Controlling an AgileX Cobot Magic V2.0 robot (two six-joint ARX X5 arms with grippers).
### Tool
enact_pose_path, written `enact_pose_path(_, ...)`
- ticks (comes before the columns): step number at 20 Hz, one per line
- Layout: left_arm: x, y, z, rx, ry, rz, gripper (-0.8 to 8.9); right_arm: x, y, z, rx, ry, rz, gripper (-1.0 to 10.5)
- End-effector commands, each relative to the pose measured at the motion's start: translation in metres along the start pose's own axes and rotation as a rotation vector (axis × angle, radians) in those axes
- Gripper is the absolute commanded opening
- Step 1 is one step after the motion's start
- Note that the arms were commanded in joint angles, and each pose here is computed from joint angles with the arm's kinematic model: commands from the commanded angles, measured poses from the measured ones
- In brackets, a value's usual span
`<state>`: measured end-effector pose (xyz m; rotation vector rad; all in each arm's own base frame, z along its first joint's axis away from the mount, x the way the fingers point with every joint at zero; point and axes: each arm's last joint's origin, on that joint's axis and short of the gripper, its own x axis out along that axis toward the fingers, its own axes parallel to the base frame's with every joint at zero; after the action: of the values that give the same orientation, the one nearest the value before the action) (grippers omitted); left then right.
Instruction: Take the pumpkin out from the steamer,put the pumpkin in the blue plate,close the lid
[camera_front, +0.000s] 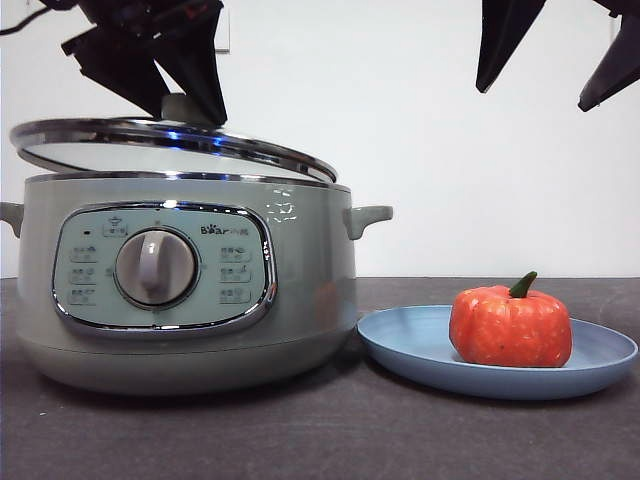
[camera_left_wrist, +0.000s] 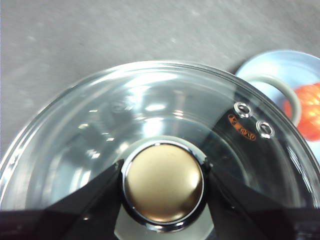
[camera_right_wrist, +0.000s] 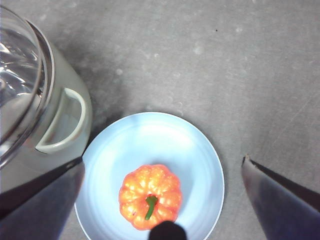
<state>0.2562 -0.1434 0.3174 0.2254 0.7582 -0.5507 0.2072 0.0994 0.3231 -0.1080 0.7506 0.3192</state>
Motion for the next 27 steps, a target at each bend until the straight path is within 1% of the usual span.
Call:
enact_pose_path(1, 0.001, -0.001, 0.005, 0.003, -0.036, -0.048, -0.09, 0.001, 0.000, -0.001, 0.007, 0.002, -0.004, 6.3)
enact_pose_path(6, 0.002, -0.003, 0.002, 0.006, -0.007, -0.054, -0.09, 0.001, 0.000, -0.001, 0.006, 0.003, -0.004, 6.3)
enact_pose_path(10, 0.002, -0.001, 0.001, 0.012, 0.011, 0.012, -0.08, 0.001, 0.000, -0.002, 0.006, 0.005, -0.004, 6.3)
enact_pose_path(14, 0.002, -0.001, 0.001, 0.014, 0.011, 0.018, 0.07, 0.001, 0.000, -0.002, 0.006, 0.006, -0.004, 6.3)
enact_pose_path(15, 0.002, -0.001, 0.001, 0.014, 0.011, 0.017, 0.83, 0.001, 0.000, -0.002, 0.006, 0.006, -0.004, 6.3)
enact_pose_path(17, 0.002, -0.001, 0.001, 0.010, 0.010, 0.017, 4.07, 0.001, 0.000, -0.002, 0.006, 0.008, -0.004, 6.3)
enact_pose_path(18, 0.002, -0.001, 0.001, 0.004, 0.011, 0.016, 4.81, 0.001, 0.000, -0.002, 0.006, 0.010, -0.004, 6.3)
enact_pose_path(23, 0.000, -0.001, 0.002, 0.001, -0.003, 0.021, 4.76, 0.001, 0.000, -0.004, 0.005, 0.022, -0.005, 6.3)
enact_pose_path(25, -0.010, -0.002, 0.002, -0.004, -0.025, 0.022, 4.76, -0.001, -0.001, -0.004, 0.005, 0.019, -0.004, 6.3)
enact_pose_path(27, -0.030, -0.003, 0.002, -0.019, -0.063, 0.023, 4.76, -0.007, -0.001, -0.004, 0.006, 0.001, -0.002, 6.3)
